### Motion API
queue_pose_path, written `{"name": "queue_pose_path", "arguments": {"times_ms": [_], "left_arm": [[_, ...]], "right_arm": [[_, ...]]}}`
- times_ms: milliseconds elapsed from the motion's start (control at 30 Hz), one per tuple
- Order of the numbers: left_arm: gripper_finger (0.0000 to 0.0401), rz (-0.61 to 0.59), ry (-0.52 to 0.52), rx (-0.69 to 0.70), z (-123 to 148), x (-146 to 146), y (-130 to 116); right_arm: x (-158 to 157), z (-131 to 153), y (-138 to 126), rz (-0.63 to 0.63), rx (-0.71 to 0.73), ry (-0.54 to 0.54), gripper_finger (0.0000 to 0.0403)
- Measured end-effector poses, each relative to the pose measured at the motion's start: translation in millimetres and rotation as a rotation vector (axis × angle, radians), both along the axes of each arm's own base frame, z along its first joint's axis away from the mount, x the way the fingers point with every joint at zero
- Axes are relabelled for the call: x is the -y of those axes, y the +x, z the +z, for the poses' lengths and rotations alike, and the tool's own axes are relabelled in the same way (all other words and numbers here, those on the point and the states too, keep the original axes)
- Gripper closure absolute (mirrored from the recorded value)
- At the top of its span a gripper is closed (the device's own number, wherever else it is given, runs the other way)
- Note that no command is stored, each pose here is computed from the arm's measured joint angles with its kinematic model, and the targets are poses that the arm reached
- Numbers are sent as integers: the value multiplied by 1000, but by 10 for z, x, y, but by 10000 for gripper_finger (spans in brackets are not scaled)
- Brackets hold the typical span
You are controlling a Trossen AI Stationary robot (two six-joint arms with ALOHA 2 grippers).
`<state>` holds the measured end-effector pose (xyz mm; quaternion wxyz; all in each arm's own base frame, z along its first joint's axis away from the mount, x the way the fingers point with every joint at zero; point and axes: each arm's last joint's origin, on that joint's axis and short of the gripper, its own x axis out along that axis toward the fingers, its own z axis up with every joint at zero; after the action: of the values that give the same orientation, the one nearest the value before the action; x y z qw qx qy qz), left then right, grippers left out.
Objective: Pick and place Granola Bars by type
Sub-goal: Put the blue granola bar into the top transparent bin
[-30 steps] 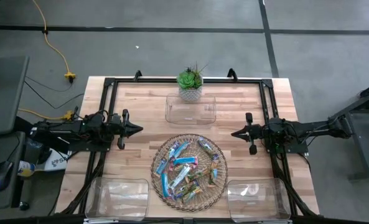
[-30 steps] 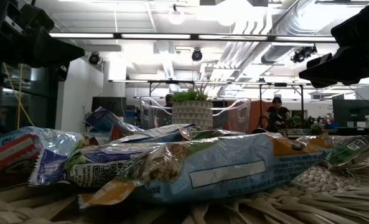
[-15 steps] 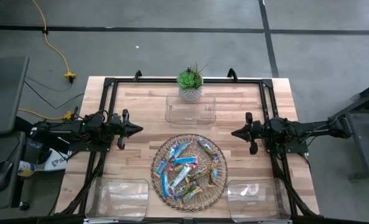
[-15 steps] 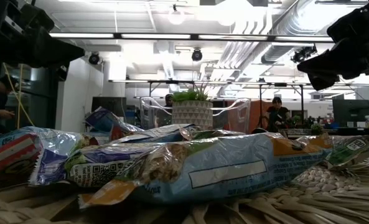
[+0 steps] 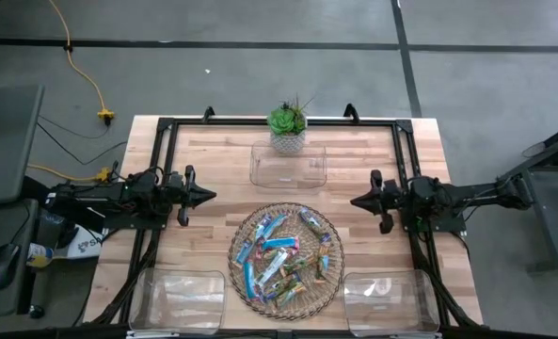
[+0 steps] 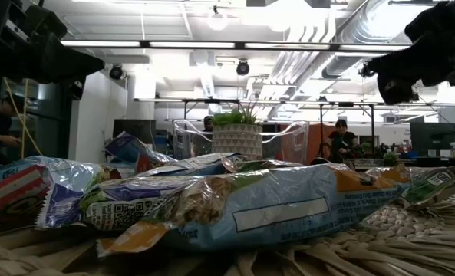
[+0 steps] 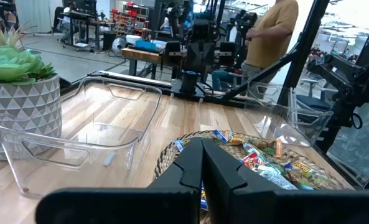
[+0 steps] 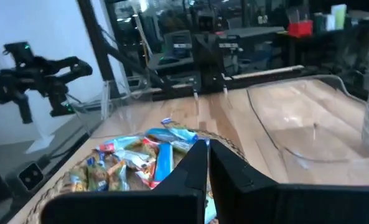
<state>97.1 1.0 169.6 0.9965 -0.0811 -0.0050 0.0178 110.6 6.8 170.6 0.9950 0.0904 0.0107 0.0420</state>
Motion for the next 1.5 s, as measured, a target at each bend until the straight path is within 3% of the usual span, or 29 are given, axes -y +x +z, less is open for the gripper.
{"name": "queue_pose_path", "arguments": {"times_ms": [167,333,500,667,1033,1300,1500], "left_arm": [[400,1,0,0,0,0,0],[400,0,0,0,0,0,0],[400,0,0,0,0,0,0],[400,0,0,0,-1,0,0],[400,0,0,0,0,0,0],[400,0,0,0,0,0,0],[400,0,0,0,0,0,0]], "right_arm": [[9,382,-24,-29,56,-71,402],[43,903,-40,-139,-20,-147,402],[73,1406,44,-254,-183,-111,402],[70,1797,251,-289,-330,-60,402],[31,2363,760,-262,-527,-15,402],[21,2728,959,-266,-649,-35,402],[20,2860,1099,-325,-728,28,402]]}}
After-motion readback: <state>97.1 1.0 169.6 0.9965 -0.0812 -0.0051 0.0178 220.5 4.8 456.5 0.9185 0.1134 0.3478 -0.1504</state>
